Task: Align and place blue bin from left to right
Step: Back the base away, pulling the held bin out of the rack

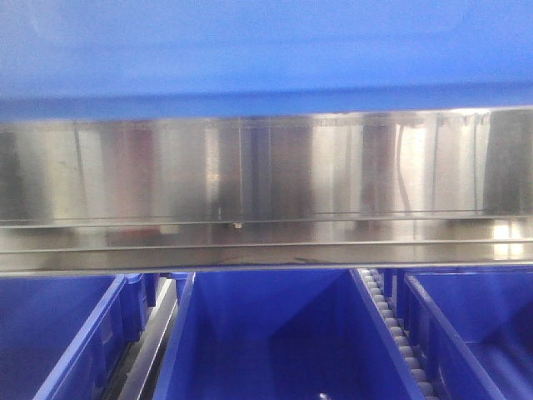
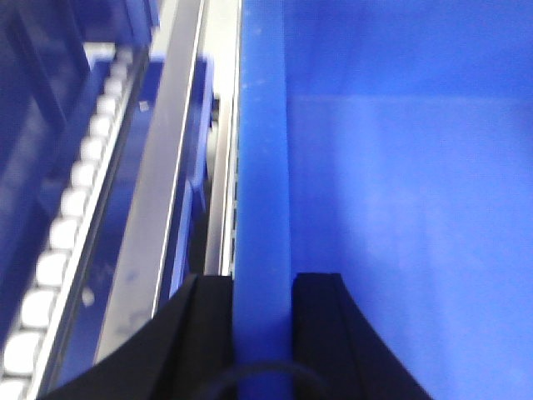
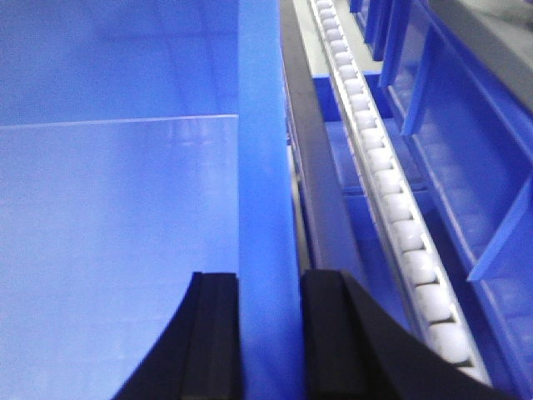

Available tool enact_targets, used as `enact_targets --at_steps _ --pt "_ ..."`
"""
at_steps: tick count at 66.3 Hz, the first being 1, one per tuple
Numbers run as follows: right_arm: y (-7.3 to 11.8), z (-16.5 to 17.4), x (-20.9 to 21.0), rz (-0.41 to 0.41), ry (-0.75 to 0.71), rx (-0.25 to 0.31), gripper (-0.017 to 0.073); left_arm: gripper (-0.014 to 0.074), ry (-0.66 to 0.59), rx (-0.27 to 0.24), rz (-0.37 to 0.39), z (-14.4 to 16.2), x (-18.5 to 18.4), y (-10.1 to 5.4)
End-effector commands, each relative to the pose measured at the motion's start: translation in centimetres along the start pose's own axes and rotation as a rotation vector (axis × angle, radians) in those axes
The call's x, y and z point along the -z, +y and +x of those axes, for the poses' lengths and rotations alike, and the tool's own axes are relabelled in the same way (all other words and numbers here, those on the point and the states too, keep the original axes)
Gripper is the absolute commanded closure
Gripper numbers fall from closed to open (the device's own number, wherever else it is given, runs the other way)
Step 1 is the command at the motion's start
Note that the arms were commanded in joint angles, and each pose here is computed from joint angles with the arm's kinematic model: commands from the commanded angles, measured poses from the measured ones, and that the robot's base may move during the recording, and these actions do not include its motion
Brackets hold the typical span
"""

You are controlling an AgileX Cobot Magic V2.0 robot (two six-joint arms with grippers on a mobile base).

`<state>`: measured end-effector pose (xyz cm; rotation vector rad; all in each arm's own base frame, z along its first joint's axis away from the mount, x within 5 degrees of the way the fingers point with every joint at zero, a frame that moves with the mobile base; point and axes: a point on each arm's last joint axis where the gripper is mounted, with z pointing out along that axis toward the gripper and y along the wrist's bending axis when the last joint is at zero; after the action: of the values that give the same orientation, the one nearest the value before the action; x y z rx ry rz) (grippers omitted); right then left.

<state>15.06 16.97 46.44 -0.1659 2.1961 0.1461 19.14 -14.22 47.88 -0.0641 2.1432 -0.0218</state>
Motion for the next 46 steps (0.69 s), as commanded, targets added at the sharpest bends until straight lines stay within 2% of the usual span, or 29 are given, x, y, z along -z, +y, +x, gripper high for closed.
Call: enact_targets --at_steps 1,6,26,46 --pt "1.23 -0.72 0.48 -0.126 -0.082 0.001 0.0643 0.0704 -0.079 0.007 0.132 -0.22 1.36 -1.67" --pt "1.23 -0.72 0.48 -0.126 -0.082 0.001 0.0643 0.0704 -0.101 -0.007 0.126 -0.3 1.54 -1.74" --pt "1.23 -0.72 0.48 -0.126 -0.082 0.001 0.0643 0.0704 -0.101 -0.007 0.126 -0.3 1.54 -1.74" --pt "1.23 -0.72 0.48 -0.126 -0.082 0.001 0.0643 0.0704 -0.057 0.006 0.156 0.12 1.51 -2.03"
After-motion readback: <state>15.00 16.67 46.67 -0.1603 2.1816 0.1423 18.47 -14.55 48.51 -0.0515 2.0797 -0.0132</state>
